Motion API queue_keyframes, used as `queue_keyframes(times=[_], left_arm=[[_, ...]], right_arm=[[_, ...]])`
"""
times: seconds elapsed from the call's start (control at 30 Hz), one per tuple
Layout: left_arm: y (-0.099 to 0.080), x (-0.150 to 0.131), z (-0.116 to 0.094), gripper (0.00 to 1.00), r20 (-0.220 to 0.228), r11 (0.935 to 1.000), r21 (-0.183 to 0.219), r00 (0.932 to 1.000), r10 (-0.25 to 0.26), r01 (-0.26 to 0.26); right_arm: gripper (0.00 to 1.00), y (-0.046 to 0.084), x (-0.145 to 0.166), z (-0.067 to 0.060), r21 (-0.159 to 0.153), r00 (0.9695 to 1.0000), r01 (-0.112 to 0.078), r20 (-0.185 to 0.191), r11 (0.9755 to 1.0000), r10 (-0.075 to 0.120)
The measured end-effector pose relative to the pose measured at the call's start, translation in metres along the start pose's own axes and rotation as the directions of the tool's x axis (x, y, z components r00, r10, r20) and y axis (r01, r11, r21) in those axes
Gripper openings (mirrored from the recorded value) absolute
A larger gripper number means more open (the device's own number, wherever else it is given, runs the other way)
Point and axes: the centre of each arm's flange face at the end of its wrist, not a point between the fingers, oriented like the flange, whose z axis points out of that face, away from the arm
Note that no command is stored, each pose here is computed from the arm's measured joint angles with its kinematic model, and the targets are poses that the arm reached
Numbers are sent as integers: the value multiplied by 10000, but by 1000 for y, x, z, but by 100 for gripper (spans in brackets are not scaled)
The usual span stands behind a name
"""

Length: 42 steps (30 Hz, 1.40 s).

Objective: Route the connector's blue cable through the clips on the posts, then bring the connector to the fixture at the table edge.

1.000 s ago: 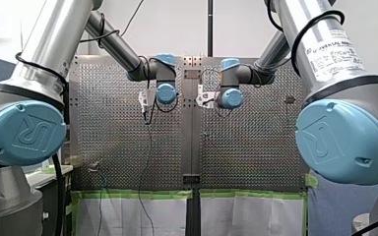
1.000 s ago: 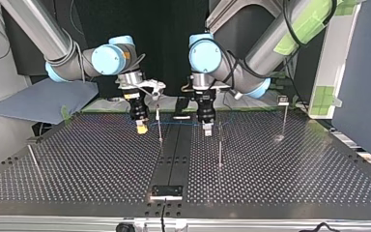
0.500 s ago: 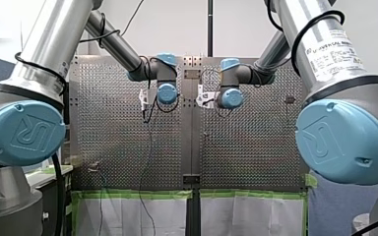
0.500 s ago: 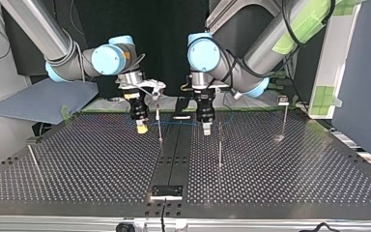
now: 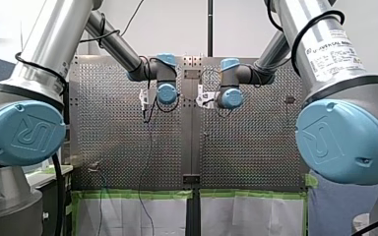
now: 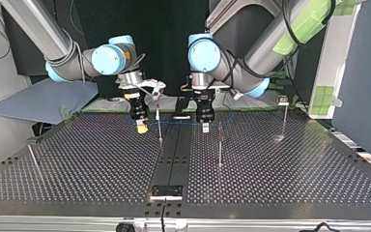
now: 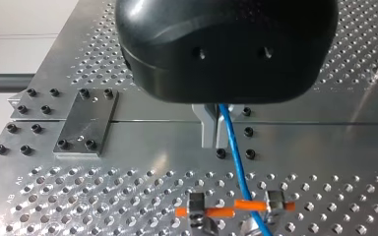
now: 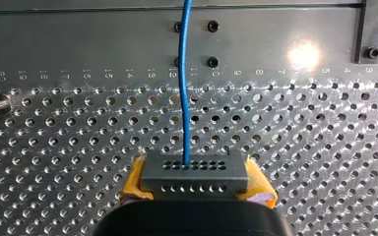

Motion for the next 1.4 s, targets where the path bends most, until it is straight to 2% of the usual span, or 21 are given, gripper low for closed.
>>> queue_keyframes(times=[0.27,0.4,0.67,0.83,1.03,1.4], left_arm=[[-5,2,-5,7,-47,9999,105,10000,-27,28],[-11,16,-12,7,-243,9996,254,9997,95,-89],[-27,46,-23,7,-502,9987,446,9984,255,-233],[-33,67,-30,7,-715,9976,571,9965,441,-400],[-33,89,-40,7,-864,9967,619,9946,583,-530],[-37,120,-45,7,-1084,9946,742,9909,800,-722]], right_arm=[[0,0,-1,-1,-45,10000,-7,90,10000,7],[0,4,-6,-4,-236,9997,7,247,9997,-1],[0,12,-27,-17,-662,9984,42,557,9978,-5],[0,19,-42,-27,-974,9973,4,726,9952,67],[0,25,-59,-38,-1128,9967,-75,794,9936,165],[0,28,-75,-50,-1292,9950,-68,981,9916,196]])
